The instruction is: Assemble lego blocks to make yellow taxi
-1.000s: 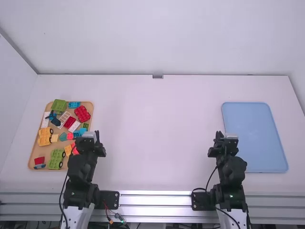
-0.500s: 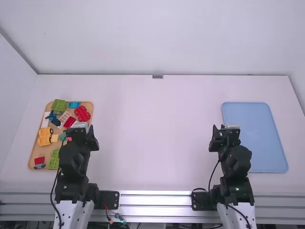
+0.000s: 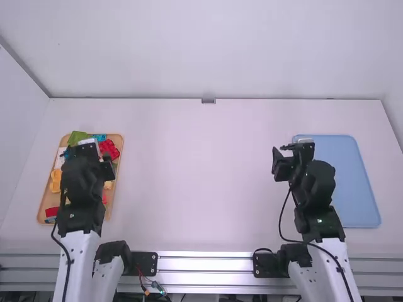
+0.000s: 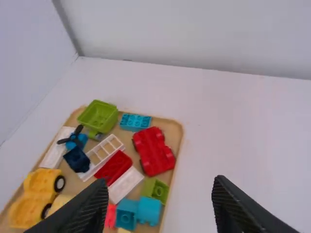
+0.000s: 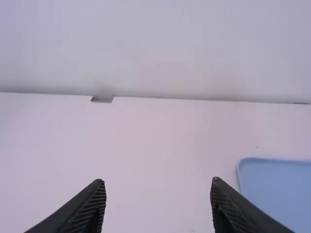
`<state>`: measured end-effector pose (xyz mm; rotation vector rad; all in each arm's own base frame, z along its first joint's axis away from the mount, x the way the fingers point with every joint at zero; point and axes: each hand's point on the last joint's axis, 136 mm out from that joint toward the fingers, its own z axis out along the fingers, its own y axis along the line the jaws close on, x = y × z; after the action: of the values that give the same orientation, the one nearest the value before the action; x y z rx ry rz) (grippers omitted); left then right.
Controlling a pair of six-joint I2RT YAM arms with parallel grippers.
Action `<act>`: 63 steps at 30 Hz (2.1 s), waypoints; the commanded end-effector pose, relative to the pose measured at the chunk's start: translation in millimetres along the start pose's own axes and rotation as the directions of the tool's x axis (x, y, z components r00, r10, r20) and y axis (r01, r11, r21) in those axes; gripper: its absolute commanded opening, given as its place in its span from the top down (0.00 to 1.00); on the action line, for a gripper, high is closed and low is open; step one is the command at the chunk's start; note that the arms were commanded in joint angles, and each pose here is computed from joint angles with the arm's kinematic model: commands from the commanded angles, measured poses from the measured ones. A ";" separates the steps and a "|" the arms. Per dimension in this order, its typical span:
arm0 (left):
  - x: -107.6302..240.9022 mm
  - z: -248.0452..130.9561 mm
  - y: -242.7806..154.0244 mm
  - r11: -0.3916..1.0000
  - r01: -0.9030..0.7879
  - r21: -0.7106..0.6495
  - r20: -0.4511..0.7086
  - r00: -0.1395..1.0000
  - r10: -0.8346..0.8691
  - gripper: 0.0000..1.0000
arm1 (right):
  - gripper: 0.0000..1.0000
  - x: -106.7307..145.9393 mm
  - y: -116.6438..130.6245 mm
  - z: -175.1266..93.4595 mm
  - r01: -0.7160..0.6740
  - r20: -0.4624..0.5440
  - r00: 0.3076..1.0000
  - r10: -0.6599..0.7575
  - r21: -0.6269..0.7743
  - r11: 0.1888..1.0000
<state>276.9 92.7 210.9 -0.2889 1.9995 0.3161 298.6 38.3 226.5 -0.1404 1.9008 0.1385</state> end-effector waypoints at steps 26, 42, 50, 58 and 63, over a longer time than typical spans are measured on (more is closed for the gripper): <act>54.1 143.3 195.3 0.999 -0.033 0.026 -0.699 0.713 0.042 0.06 | 0.03 -73.4 27.4 72.7 0.009 -0.070 0.997 -0.018 -0.126 0.992; 125.7 131.2 211.9 0.995 0.059 0.078 -0.822 0.569 0.031 0.22 | 0.02 -81.9 28.7 77.8 0.063 -0.039 0.997 -0.069 -0.133 0.989; 145.3 136.8 207.9 0.990 0.067 0.120 -0.842 0.535 0.066 0.24 | 0.02 -82.0 28.7 77.8 0.063 -0.038 0.997 -0.069 -0.132 0.989; 157.0 139.5 206.1 0.988 0.079 0.132 -0.854 0.516 0.072 0.24 | 0.02 -82.1 28.7 77.8 0.063 -0.038 0.997 -0.069 -0.132 0.989; 171.2 141.2 203.6 0.985 0.086 0.152 -0.869 0.485 0.092 0.27 | 0.02 -82.3 28.8 77.8 0.064 -0.037 0.997 -0.069 -0.133 0.989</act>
<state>252.7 322.4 24.4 -0.4151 3.0295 -0.0370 388.7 79.0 263.3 -0.2924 1.9613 0.2137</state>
